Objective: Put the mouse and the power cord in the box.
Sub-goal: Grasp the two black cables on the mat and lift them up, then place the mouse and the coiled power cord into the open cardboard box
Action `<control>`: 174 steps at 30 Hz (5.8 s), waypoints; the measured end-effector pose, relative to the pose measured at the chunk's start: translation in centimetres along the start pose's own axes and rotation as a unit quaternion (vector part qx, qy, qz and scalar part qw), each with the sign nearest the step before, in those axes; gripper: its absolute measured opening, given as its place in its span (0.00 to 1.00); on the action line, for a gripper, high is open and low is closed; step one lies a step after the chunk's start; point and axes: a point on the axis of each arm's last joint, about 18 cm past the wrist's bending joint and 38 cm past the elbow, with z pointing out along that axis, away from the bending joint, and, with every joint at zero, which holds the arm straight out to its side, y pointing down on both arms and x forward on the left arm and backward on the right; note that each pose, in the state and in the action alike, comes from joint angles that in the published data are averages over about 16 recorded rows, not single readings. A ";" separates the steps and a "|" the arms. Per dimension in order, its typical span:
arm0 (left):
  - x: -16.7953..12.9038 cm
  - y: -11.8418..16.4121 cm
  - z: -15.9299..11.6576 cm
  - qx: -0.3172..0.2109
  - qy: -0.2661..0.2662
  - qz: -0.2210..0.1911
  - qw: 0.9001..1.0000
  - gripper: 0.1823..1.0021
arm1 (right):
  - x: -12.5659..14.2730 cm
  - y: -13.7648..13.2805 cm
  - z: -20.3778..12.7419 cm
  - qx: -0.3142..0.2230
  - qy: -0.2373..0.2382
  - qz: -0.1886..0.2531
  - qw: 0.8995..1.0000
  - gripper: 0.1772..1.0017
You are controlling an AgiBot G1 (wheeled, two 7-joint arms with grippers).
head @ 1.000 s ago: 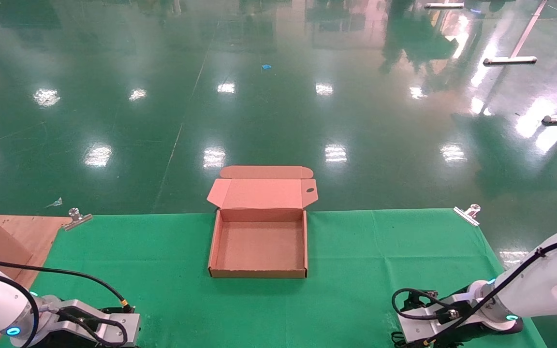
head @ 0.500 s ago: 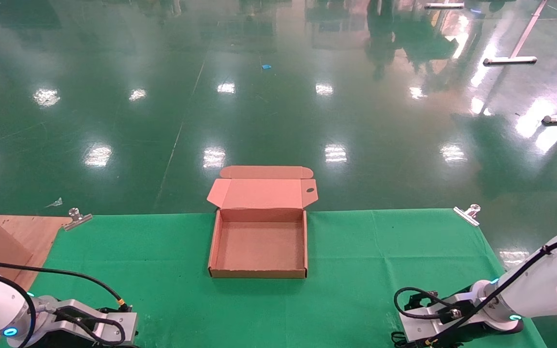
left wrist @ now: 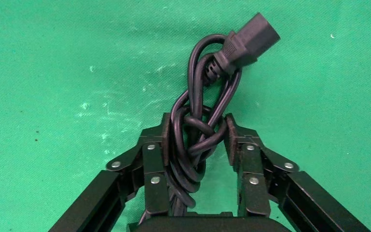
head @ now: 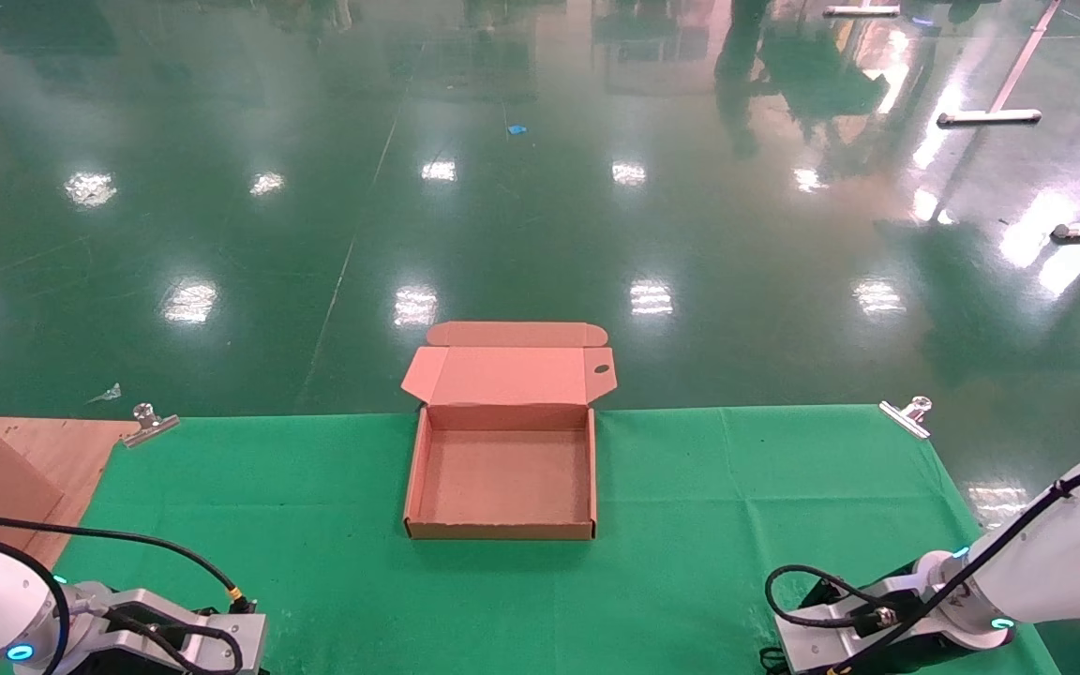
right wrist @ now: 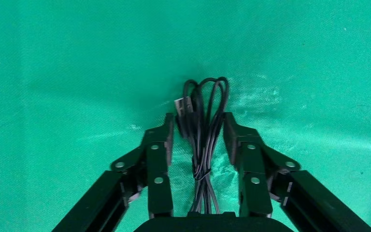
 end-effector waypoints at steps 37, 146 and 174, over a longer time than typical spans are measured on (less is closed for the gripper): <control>-13.1 -12.8 -13.4 0.040 -0.178 0.125 0.975 0.24 | 14.9 -11.0 -15.0 0.103 0.181 -0.086 0.974 0.08; -12.9 -5.2 -9.8 0.187 -0.373 -0.001 0.909 1.00 | 15.5 -26.3 -4.5 0.127 0.262 -0.142 0.946 0.12; -8.5 -8.6 -13.1 0.388 -0.316 -0.057 0.864 1.00 | 7.9 -22.0 -6.5 0.348 0.158 0.081 0.921 0.72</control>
